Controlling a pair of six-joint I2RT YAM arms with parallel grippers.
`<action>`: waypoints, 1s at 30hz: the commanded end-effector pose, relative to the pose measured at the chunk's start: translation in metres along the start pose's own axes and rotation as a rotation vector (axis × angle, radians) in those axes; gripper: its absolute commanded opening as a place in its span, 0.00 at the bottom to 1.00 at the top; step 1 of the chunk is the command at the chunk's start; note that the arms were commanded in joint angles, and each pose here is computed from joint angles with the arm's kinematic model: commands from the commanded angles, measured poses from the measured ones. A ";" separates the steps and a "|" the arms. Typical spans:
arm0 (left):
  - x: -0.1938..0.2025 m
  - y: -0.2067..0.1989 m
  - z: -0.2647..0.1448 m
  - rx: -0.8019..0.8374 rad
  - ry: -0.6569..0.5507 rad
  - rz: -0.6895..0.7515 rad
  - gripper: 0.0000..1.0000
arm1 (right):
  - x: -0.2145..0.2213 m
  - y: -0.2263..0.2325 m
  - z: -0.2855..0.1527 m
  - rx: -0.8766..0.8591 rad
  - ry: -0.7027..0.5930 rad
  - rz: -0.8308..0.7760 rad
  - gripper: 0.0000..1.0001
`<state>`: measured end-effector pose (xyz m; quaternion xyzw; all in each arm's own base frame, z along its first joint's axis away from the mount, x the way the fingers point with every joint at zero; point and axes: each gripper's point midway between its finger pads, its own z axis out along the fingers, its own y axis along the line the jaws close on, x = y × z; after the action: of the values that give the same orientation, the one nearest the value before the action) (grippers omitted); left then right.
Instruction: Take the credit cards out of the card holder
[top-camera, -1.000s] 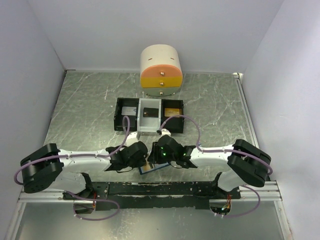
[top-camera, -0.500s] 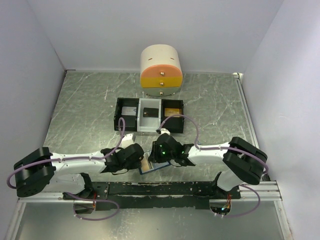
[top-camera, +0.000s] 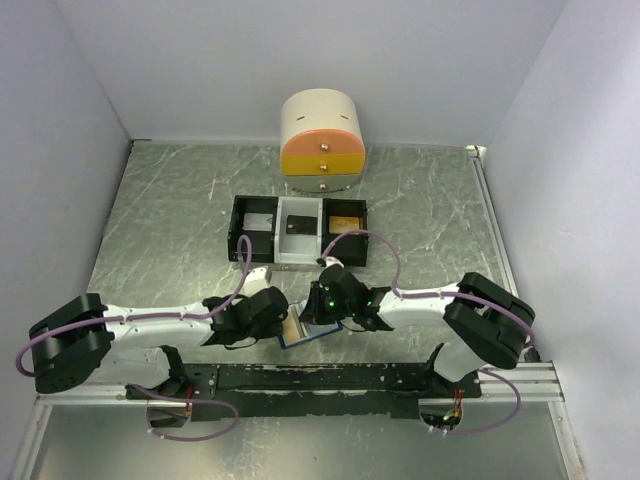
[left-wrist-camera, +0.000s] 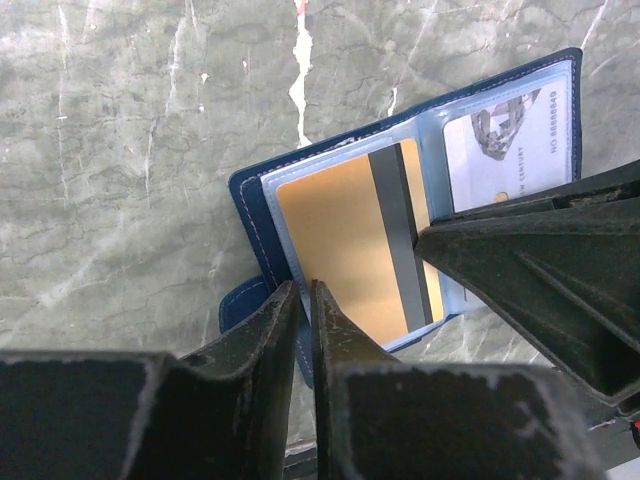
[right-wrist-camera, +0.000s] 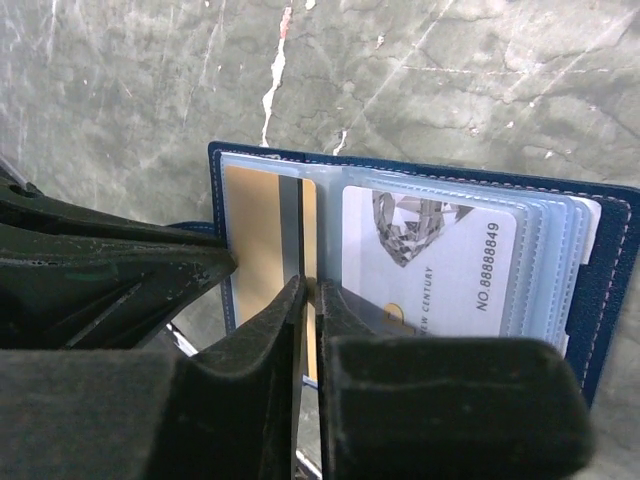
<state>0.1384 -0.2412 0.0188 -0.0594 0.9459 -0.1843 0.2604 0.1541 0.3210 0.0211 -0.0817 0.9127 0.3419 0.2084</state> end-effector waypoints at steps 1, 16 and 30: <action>0.009 0.007 0.006 -0.026 0.035 0.030 0.21 | -0.007 0.012 -0.007 -0.077 -0.009 0.017 0.04; 0.013 0.015 0.014 -0.096 0.050 0.062 0.15 | -0.017 0.003 -0.022 -0.127 -0.040 0.078 0.00; 0.010 0.007 0.013 -0.071 0.040 0.053 0.18 | -0.014 -0.014 -0.019 -0.105 -0.031 0.118 0.00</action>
<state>0.1450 -0.2538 0.0171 -0.0501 0.9477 -0.1771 0.2609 0.1601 0.2965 0.0300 -0.0354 0.8963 0.3976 0.1930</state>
